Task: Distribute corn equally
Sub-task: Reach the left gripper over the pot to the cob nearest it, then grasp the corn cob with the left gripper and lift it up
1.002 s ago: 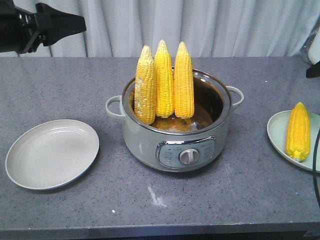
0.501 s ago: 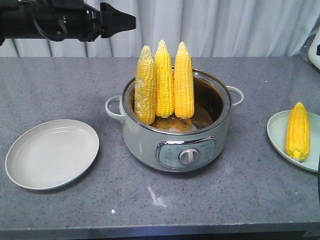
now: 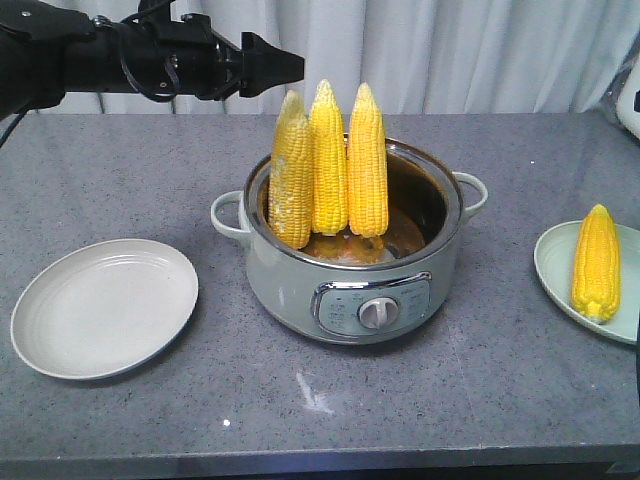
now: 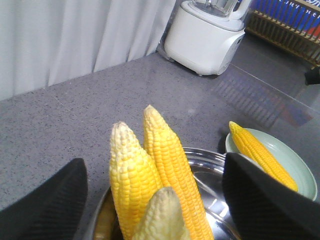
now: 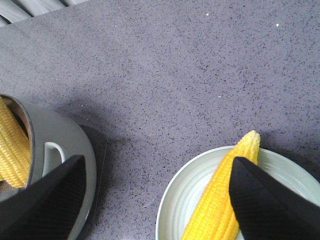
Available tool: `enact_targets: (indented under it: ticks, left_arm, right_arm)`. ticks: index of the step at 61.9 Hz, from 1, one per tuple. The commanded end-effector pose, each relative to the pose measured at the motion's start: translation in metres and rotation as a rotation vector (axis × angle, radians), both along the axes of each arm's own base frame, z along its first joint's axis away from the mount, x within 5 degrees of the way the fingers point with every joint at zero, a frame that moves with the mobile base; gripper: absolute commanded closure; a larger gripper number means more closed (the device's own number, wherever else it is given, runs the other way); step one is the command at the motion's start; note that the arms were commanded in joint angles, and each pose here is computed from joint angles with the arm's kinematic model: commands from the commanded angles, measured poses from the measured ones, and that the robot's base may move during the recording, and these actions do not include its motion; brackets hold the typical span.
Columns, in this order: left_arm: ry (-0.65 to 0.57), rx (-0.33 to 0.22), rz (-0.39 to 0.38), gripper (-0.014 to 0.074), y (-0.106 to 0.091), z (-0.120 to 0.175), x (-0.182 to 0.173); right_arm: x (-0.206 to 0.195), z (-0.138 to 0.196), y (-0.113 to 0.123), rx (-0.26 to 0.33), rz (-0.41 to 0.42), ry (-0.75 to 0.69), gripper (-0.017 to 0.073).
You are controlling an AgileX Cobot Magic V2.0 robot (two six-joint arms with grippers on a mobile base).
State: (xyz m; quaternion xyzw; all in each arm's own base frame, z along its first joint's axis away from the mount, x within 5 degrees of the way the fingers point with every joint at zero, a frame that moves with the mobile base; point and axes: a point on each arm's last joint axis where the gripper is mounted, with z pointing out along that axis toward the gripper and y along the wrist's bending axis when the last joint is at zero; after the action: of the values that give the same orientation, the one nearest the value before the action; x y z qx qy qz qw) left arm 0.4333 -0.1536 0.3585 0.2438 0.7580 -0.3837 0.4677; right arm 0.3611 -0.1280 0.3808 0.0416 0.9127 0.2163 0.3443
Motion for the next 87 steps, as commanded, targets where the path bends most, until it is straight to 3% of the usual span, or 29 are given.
enact_targets:
  ticks: [1,32,44,53,60,71,87]
  left_arm:
    - [-0.071,-0.073,0.004,0.0049,-0.003,0.034,-0.011]
    - [0.024,-0.046,-0.093,0.005,-0.023,-0.001,-0.005]
    - [0.022,0.008,-0.107,0.0076,-0.023,-0.006,-0.005]
    - [0.059,0.038,-0.09,0.0192,-0.021,-0.01,-0.005]
    - [0.069,0.067,-0.088,0.0344,-0.02,-0.013,-0.005]
    - [0.05,0.053,-0.098,0.0605,-0.021,-0.003,-0.007]
    - [-0.066,0.009,-0.24,0.0602,-0.023,0.059,-0.027]
  right_arm:
    - [-0.011,0.028,0.006,-0.013,0.003,-0.096,0.0003]
    - [-0.011,0.028,0.006,-0.019,0.003,-0.099,0.0003]
    - [-0.01,0.028,0.005,-0.02,-0.001,-0.103,0.0003]
    - [-0.01,0.028,0.005,-0.02,-0.001,-0.103,0.0003]
    - [-0.01,0.028,0.005,-0.02,-0.001,-0.103,0.0003]
    - [-0.01,0.028,0.006,-0.016,0.0,-0.105,0.0003]
    - [-0.01,0.029,0.005,-0.015,-0.007,-0.106,0.0003]
